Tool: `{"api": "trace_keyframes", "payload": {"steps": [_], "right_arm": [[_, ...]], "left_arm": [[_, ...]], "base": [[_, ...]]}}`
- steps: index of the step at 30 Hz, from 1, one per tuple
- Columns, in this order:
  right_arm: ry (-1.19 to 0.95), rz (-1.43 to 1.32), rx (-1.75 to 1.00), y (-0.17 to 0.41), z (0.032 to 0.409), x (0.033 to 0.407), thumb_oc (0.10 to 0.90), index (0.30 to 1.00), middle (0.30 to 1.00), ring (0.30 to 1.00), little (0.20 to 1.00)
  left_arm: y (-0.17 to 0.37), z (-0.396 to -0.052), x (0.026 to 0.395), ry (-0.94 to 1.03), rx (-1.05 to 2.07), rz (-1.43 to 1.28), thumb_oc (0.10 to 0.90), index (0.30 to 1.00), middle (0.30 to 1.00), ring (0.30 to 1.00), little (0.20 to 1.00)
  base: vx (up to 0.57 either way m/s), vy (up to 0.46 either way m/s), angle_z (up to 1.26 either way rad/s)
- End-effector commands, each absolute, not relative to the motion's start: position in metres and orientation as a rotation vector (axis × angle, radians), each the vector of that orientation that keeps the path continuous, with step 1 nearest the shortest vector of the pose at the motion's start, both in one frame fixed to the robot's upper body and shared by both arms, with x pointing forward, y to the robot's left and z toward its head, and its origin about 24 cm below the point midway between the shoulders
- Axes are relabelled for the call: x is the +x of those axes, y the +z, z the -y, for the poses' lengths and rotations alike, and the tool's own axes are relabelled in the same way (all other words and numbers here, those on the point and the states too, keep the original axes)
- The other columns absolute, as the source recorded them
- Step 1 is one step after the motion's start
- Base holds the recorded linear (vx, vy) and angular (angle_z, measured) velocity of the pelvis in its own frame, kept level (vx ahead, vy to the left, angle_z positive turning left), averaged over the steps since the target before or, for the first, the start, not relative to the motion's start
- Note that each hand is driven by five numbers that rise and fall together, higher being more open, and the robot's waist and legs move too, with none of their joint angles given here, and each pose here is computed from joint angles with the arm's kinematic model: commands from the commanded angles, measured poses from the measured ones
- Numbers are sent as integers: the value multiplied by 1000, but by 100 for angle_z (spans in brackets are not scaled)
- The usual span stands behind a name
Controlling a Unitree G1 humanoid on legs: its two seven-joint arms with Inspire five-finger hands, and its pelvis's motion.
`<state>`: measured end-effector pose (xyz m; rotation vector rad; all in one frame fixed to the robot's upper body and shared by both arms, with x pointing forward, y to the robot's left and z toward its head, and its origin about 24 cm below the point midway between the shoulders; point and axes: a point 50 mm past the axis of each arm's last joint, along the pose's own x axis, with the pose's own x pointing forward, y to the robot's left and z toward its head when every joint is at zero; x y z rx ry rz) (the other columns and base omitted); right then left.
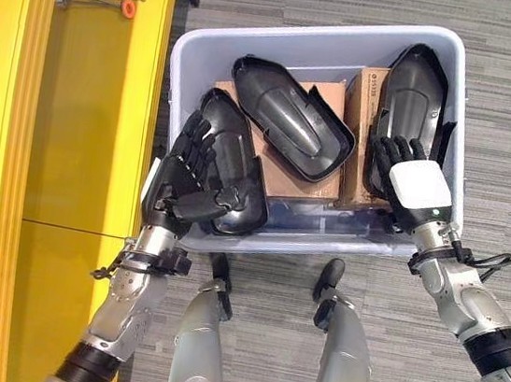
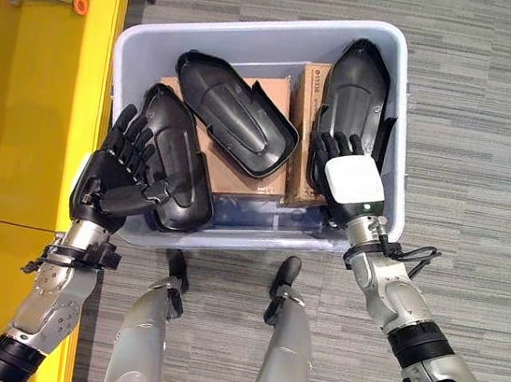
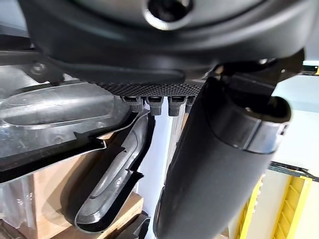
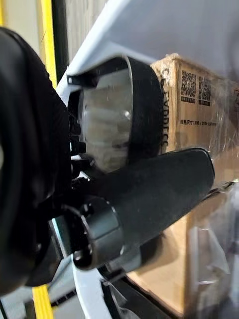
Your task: Move parts from the plastic box to the shelf.
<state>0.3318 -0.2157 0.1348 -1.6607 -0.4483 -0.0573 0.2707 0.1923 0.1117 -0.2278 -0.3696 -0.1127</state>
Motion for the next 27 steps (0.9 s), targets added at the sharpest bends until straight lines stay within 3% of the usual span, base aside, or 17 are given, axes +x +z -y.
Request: {"api": "trace_keyframes", "payload": {"steps": [1, 14, 27], "right_arm": [[-158, 698, -1637, 179, 195, 329, 900, 1000, 1000, 1000, 1000], [-331, 339, -1485, 140, 228, 344, 900, 1000, 1000, 1000, 1000], [-467, 178, -1306, 138, 247, 361, 900, 1000, 1000, 1000, 1000]], "left_arm": [[155, -188, 262, -199, -209, 599, 900, 1000, 1000, 1000, 1000], [148, -183, 265, -201, -221, 593, 900, 1000, 1000, 1000, 1000], [159, -174, 275, -177, -237, 642, 900, 1000, 1000, 1000, 1000]], "base": [[0, 0, 0], [18, 0, 1], [-38, 18, 3]]}}
